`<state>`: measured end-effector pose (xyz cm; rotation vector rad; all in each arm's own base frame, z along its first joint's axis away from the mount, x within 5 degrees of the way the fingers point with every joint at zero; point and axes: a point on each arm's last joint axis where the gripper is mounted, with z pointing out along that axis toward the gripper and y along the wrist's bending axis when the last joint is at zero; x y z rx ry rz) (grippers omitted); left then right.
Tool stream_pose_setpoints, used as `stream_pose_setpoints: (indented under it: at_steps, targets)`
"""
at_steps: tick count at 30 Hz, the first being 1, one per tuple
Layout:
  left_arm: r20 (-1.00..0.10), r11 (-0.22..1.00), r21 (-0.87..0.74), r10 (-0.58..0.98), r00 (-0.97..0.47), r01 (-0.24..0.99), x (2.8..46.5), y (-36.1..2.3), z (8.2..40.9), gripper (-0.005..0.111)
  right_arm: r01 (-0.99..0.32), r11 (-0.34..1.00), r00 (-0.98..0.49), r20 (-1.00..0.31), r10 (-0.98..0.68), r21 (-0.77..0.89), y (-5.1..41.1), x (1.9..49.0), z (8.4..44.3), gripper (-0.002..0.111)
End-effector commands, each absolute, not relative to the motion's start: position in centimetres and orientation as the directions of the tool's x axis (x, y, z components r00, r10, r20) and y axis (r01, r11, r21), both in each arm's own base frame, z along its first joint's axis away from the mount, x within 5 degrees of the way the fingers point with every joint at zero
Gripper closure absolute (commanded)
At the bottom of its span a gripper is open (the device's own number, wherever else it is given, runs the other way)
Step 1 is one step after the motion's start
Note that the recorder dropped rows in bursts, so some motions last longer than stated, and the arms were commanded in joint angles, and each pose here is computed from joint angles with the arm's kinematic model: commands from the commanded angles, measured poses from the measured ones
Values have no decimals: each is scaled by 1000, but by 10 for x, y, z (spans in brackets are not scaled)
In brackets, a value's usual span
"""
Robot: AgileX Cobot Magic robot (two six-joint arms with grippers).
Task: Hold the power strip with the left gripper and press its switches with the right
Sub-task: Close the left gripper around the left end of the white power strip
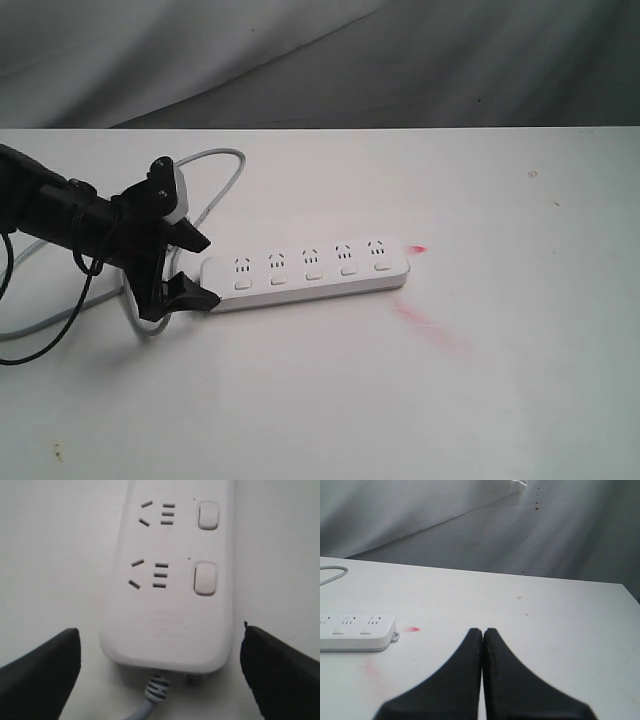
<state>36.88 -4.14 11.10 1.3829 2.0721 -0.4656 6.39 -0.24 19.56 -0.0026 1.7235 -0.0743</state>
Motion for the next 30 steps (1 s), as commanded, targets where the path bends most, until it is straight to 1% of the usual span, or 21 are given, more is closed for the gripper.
stream_pose_setpoints:
  at_steps: [1,8,18,24,30]
  targets:
    - [-650,389,10,703,-289,921,369,-44,102,26,51,997,-145,-988,-50,-58,-3,64,196,108]
    - [-645,387,-21,699,-309,922,368,-44,92,26,51,997,-145,-988,-50,-58,-3,64,196,108]
    - [-665,422,-36,666,-337,906,370,-46,92,26,51,997,-145,-988,-50,-58,-3,64,196,108]
    - [-662,401,-26,680,-317,916,371,-56,92,26,51,997,-145,-988,-50,-58,-3,64,196,108]
    - [-659,388,-35,684,-314,921,371,-58,88,26,51,997,-145,-988,-50,-58,-3,64,196,108]
